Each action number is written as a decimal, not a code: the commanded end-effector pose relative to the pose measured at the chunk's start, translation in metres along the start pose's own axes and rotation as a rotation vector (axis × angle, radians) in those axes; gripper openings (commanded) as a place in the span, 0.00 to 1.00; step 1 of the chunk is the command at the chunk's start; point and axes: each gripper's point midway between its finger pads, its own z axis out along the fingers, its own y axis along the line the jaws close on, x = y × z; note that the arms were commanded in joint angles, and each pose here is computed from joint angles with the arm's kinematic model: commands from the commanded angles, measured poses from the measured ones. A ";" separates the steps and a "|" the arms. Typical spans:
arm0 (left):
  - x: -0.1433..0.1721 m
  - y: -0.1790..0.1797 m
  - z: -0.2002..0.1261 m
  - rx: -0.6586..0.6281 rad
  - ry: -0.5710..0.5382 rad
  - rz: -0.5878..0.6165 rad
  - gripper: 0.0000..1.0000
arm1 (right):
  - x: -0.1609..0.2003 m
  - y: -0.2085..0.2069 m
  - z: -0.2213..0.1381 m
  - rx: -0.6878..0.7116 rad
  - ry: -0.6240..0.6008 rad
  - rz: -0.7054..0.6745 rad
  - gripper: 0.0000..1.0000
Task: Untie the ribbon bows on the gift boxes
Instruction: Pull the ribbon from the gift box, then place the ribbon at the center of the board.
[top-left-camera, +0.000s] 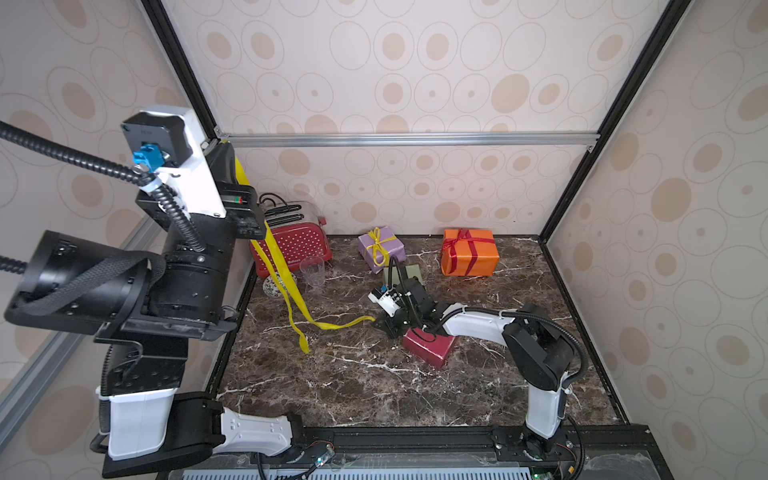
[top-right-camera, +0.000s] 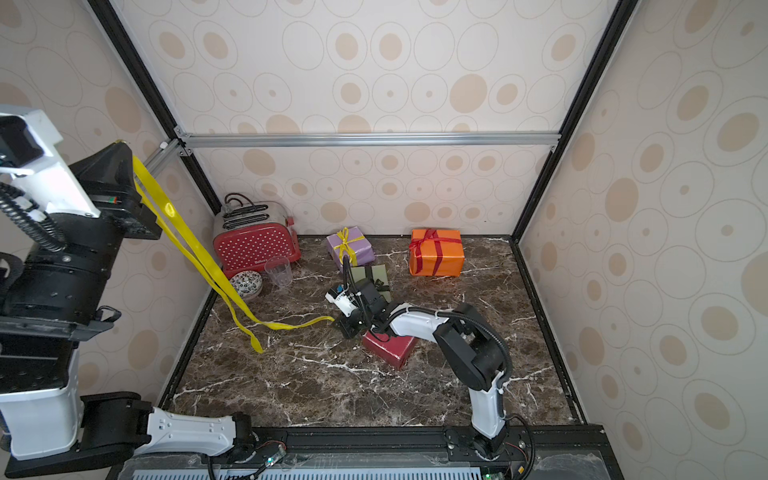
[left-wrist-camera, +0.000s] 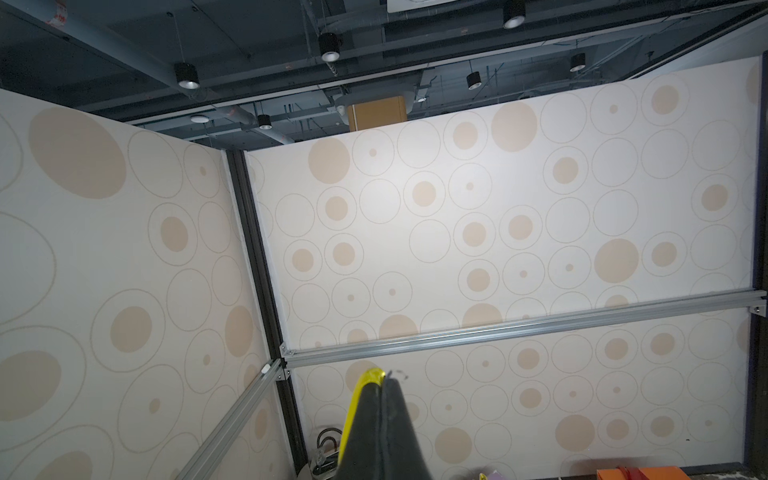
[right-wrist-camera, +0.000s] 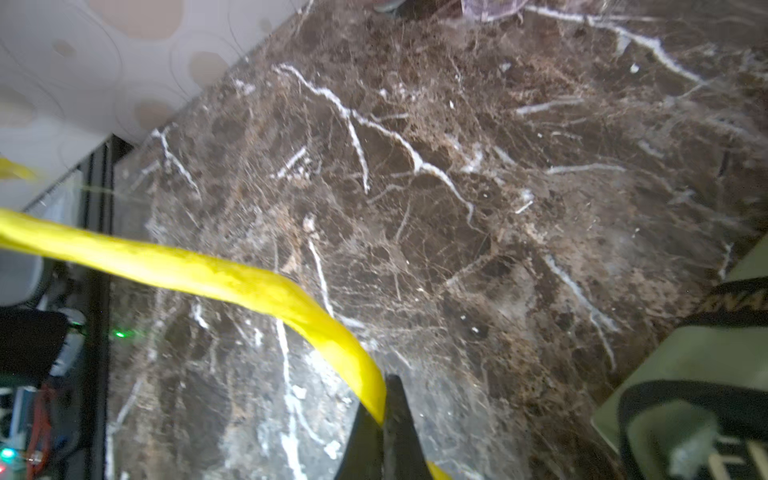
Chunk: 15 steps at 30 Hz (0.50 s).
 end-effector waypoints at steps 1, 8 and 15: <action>0.021 -0.011 0.003 -0.015 0.050 -0.001 0.00 | -0.072 0.049 -0.032 -0.060 -0.168 0.031 0.00; 0.128 -0.035 0.035 -0.040 0.301 -0.005 0.00 | -0.155 0.089 -0.067 -0.068 -0.316 0.135 0.00; 0.251 -0.034 0.052 -0.156 0.612 -0.071 0.00 | -0.184 0.087 -0.039 0.020 -0.312 0.309 0.00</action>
